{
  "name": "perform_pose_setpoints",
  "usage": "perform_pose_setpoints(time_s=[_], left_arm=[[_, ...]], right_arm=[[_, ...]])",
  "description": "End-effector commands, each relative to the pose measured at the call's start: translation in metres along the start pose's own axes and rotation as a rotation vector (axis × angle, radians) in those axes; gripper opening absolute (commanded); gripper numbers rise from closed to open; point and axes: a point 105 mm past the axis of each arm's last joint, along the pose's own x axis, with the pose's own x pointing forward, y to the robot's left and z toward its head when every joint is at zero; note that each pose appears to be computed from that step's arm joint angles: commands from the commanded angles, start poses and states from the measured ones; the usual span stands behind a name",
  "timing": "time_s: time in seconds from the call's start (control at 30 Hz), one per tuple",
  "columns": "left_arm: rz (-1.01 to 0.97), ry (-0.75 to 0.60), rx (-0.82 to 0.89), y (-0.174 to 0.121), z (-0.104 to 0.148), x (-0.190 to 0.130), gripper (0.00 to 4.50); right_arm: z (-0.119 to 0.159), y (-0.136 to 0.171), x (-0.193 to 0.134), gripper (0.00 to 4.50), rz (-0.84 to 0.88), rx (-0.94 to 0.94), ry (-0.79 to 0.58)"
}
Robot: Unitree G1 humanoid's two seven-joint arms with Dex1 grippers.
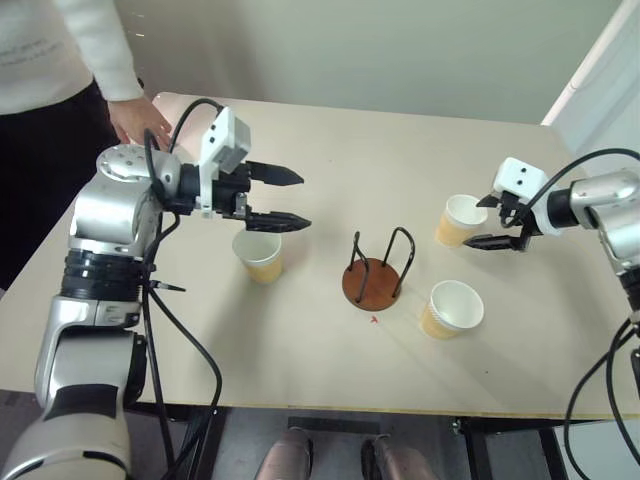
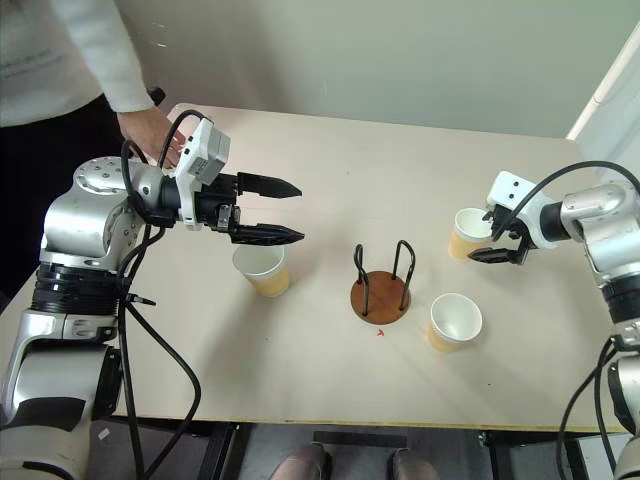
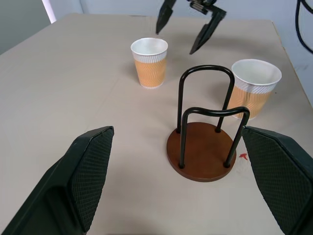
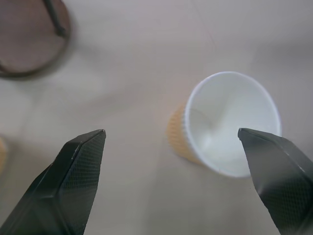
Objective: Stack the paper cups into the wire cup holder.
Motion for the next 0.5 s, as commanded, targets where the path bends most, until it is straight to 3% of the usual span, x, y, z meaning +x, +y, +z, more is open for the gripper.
perform_pose_setpoints(time_s=[0.03,0.23,0.27,0.33,0.5], left_arm=[[-0.007,-0.015,0.068,-0.004,0.016,0.001,4.47],[-0.013,-0.016,0.07,-0.009,0.017,0.003,4.47],[-0.013,-0.015,0.07,-0.009,0.017,0.004,4.49],[-0.015,-0.012,0.071,-0.01,0.016,0.005,4.5],[-0.02,-0.003,0.072,-0.012,0.015,0.007,4.5]], right_arm=[[-0.002,-0.012,-0.002,4.5,-0.026,-0.049,0.04],[-0.009,-0.014,0.01,4.5,0.01,-0.084,0.103],[-0.01,-0.015,0.012,4.33,0.011,-0.09,0.11],[-0.011,-0.015,0.015,3.95,0.012,-0.095,0.115],[-0.002,-0.015,0.013,2.14,0.039,-0.09,0.08]])
